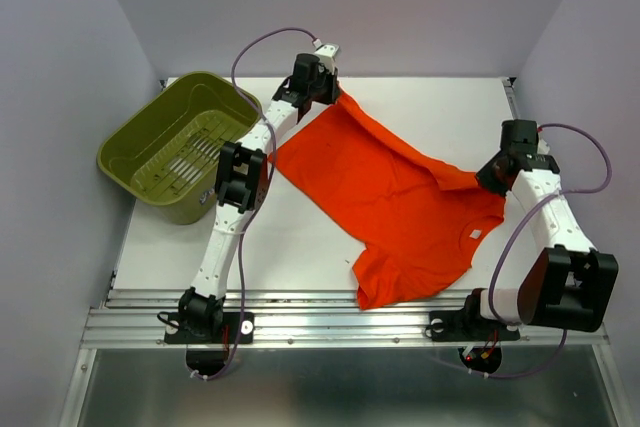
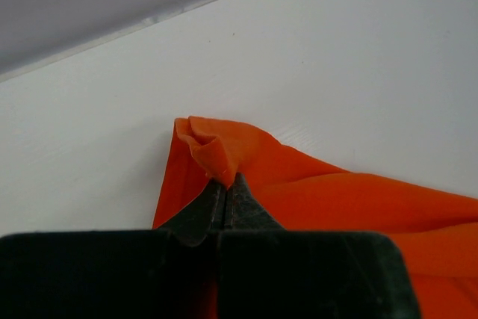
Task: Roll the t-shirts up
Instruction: Fold the T-shirt at the center of the board.
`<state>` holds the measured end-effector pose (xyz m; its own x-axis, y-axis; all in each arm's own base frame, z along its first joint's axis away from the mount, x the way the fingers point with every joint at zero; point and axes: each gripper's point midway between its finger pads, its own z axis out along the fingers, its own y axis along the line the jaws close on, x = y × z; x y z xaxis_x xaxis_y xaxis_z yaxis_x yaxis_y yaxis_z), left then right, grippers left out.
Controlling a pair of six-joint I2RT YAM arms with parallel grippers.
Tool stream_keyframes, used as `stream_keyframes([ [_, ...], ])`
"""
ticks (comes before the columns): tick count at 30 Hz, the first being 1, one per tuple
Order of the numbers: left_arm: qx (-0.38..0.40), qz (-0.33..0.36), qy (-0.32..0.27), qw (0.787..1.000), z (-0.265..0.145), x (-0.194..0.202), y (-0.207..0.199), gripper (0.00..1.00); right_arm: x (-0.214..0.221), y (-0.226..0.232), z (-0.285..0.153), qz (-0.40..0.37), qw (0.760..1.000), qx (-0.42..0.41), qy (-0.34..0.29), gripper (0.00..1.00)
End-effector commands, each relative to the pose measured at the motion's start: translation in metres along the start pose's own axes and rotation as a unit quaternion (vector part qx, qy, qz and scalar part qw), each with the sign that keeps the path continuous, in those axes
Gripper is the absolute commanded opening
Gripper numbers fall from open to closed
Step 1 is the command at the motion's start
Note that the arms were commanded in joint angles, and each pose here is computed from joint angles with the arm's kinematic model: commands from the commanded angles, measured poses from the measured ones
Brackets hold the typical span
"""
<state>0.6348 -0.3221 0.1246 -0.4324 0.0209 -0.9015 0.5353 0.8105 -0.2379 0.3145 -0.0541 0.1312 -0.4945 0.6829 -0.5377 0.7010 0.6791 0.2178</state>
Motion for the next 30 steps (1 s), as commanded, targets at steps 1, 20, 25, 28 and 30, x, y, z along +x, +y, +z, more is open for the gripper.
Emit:
stream_keyframes([
  [1, -0.007, 0.028, -0.043, 0.999, -0.036, -0.061, -0.008, 0.00, 0.000, -0.002, -0.016, 0.008, 1.000, -0.006, -0.008, 0.01],
  [20, -0.030, 0.021, 0.004, 0.999, -0.047, -0.039, 0.003, 0.00, 0.050, -0.013, -0.040, -0.018, 0.998, -0.038, 0.056, 0.01],
  [25, -0.045, 0.015, 0.026, 0.999, -0.056, -0.028, 0.007, 0.00, 0.066, -0.007, -0.037, -0.024, 0.996, -0.050, 0.075, 0.01],
  [28, -0.058, 0.011, 0.042, 0.997, -0.064, -0.021, 0.010, 0.00, 0.078, -0.003, -0.035, -0.023, 0.994, -0.060, 0.091, 0.01],
  [30, -0.064, 0.009, 0.053, 0.997, -0.068, -0.015, 0.011, 0.02, 0.086, -0.005, -0.031, -0.019, 0.993, -0.060, 0.101, 0.01],
])
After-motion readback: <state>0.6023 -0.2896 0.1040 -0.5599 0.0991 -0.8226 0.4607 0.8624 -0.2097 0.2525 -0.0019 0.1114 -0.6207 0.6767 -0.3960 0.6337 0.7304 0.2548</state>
